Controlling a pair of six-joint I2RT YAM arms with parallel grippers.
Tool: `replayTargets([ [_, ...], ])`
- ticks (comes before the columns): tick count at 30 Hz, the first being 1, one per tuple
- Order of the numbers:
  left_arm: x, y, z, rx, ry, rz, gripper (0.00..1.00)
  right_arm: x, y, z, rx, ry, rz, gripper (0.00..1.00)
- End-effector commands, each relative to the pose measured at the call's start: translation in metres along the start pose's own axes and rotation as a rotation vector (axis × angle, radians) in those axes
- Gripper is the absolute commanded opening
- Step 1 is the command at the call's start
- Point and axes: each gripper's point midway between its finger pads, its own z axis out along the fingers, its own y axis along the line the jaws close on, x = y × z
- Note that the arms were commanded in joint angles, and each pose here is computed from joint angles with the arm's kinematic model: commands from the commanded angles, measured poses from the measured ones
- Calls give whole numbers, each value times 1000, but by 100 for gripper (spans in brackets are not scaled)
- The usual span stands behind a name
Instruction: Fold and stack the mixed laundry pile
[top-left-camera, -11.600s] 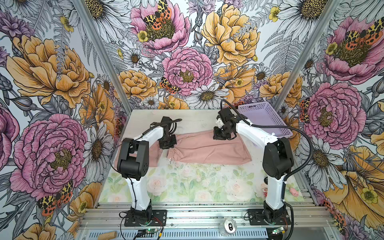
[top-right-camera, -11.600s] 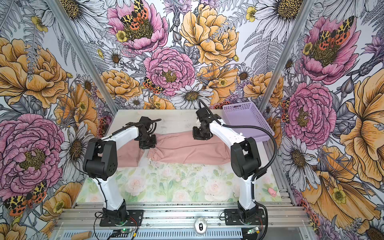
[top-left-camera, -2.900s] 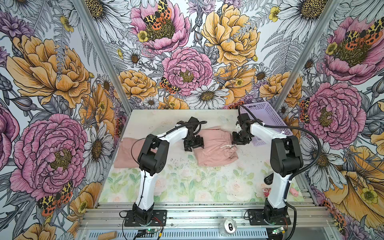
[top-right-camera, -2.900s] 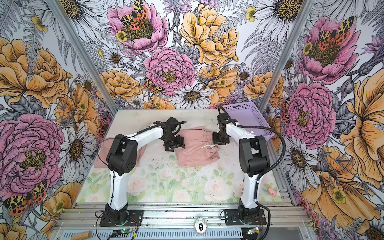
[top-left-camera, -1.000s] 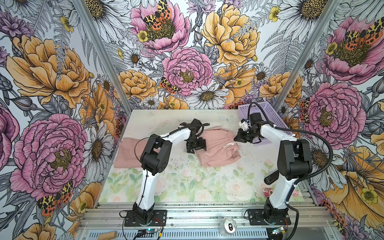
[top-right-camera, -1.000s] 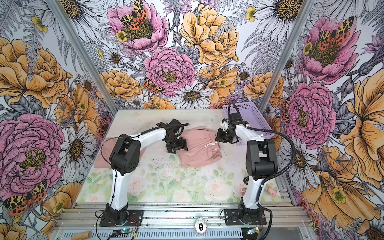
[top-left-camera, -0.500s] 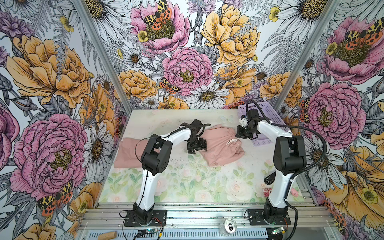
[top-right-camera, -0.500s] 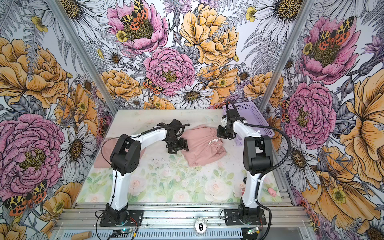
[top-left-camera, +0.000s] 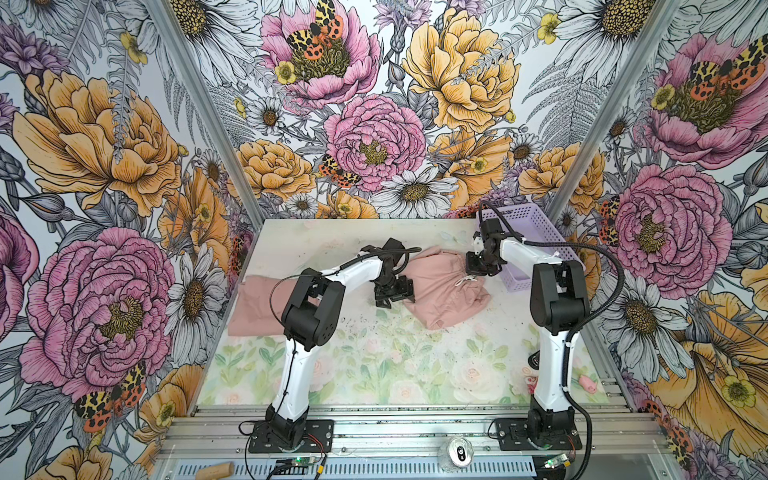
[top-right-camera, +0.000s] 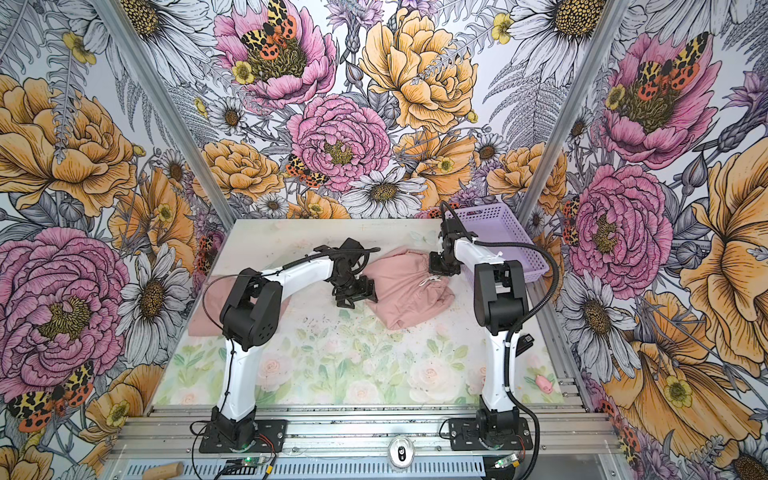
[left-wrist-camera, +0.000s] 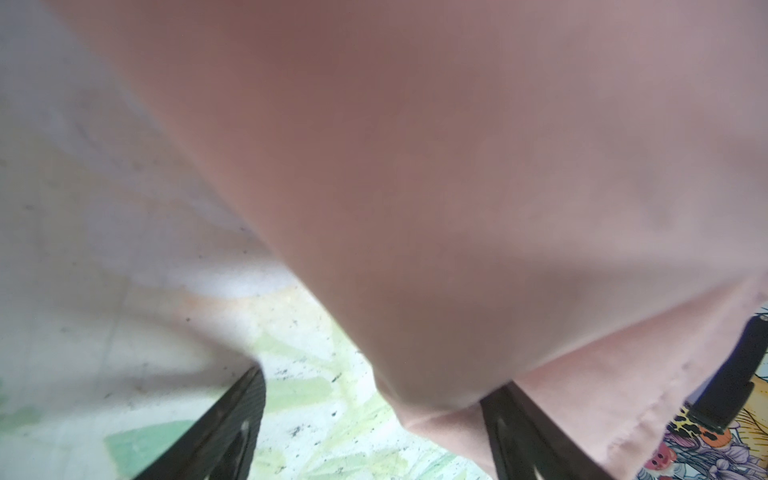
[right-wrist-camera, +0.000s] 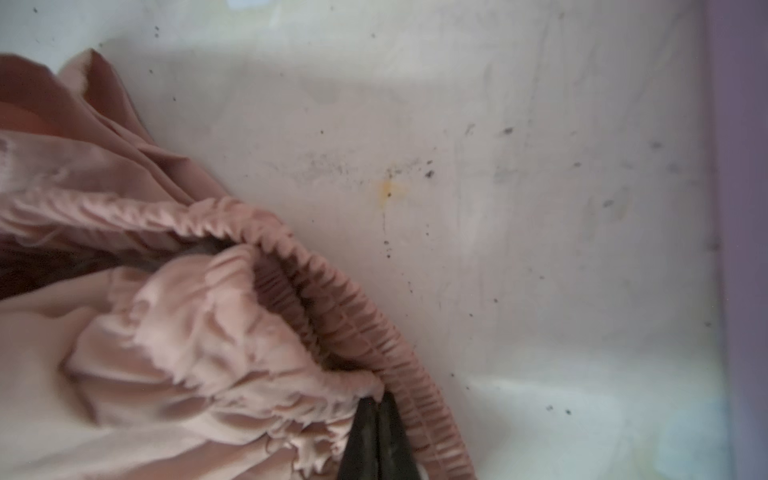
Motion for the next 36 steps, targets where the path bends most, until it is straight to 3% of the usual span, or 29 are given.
replayTargets([
  [1, -11, -13, -15, 10, -45, 58, 82, -28, -4, -24, 48, -103, -16, 8],
  [3, -23, -21, -32, 0, -96, 89, 83, -33, 3, -43, 26, -128, -16, 22],
  [9, -56, -44, -68, -30, -193, 206, 83, -17, 23, -82, -53, -114, 16, 37],
  [15, -77, -62, -63, -27, -204, 348, 81, 29, 25, -91, -65, -51, 105, 40],
  [20, -84, -70, -44, -6, -183, 419, 77, 61, 21, -70, -60, 19, 182, 40],
  [29, -98, -36, -11, -73, -144, 389, 77, 31, 7, -21, 0, 17, 150, 40],
  [36, -78, 2, -5, -126, -62, 315, 75, -1, 23, 9, -34, 19, 63, 39],
])
